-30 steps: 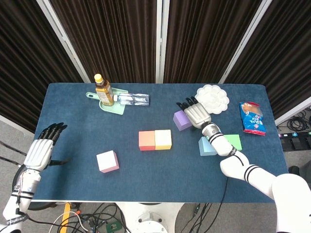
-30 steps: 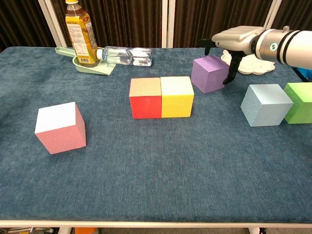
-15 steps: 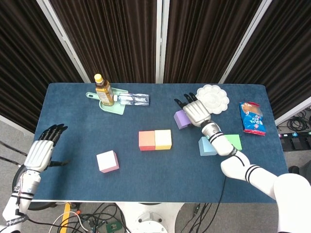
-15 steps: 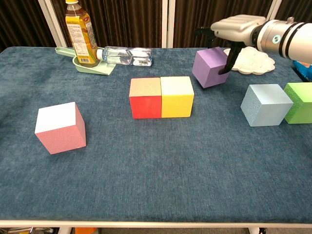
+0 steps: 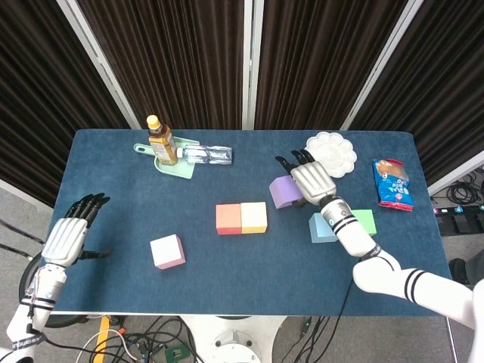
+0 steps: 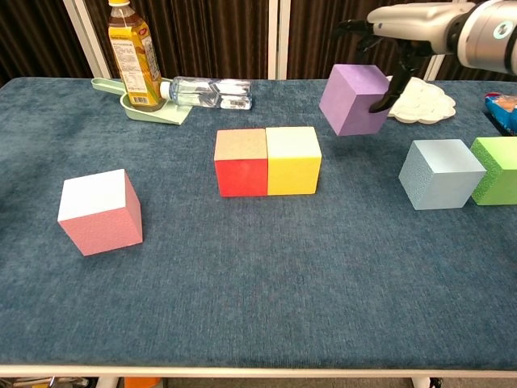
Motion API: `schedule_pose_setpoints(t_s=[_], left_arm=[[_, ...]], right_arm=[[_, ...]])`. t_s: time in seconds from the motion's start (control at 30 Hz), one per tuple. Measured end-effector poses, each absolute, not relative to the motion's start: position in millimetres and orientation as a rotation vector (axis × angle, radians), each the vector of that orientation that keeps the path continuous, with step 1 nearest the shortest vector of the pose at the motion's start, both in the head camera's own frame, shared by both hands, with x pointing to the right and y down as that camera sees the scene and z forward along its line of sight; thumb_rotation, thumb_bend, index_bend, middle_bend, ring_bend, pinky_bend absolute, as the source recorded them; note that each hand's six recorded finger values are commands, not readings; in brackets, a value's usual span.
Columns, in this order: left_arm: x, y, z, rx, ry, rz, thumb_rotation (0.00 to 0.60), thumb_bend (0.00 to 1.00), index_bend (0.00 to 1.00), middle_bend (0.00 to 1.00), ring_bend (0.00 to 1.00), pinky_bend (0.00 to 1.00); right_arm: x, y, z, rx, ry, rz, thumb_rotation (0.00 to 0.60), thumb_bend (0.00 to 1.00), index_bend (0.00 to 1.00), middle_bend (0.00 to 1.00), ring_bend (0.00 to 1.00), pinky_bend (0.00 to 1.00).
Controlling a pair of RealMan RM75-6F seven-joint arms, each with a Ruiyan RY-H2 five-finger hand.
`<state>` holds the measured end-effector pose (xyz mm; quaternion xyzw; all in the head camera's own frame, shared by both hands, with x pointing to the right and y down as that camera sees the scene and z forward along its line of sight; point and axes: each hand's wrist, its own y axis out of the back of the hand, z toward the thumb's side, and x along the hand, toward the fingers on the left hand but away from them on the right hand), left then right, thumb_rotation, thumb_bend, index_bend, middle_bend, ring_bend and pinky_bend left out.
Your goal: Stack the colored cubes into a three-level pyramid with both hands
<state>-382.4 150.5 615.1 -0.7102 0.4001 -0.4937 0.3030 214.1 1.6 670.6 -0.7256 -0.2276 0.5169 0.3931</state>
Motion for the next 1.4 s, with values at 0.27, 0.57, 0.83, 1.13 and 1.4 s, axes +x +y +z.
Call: schedule_pose_setpoints(t_s=[0.27, 0.57, 0.83, 1.13, 1.4], left_arm=[[-379, 146, 613, -1.891, 1.071, -1.256, 0.600, 0.00, 0.09, 0.05, 0.00, 0.11], [-379, 147, 618, -1.905, 1.075, -1.244, 0.600, 0.00, 0.09, 0.05, 0.00, 0.11], [-379, 152, 622, -1.920, 1.059, -1.251, 0.600, 0.00, 0.09, 0.05, 0.00, 0.11], [-378, 154, 630, -1.945, 1.045, -1.263, 0.600, 0.00, 0.09, 0.05, 0.00, 0.11], [-377, 155, 632, -1.968, 1.037, -1.256, 0.600, 0.00, 0.09, 0.05, 0.00, 0.11]], right_arm=[[219, 23, 655, -1.808, -0.609, 1.512, 0.600, 0.11, 0.00, 0.49, 0.02, 0.00], [215, 40, 645, -1.750, -0.634, 1.558, 0.600, 0.10, 0.00, 0.51, 0.04, 0.00], [205, 54, 655, -1.768, -0.606, 1.561, 0.600, 0.10, 0.00, 0.52, 0.05, 0.00], [199, 59, 660, -1.766, -0.626, 1.560, 0.600, 0.10, 0.00, 0.54, 0.08, 0.00], [198, 68, 666, -1.749, -0.635, 1.596, 0.600, 0.10, 0.00, 0.54, 0.09, 0.00]])
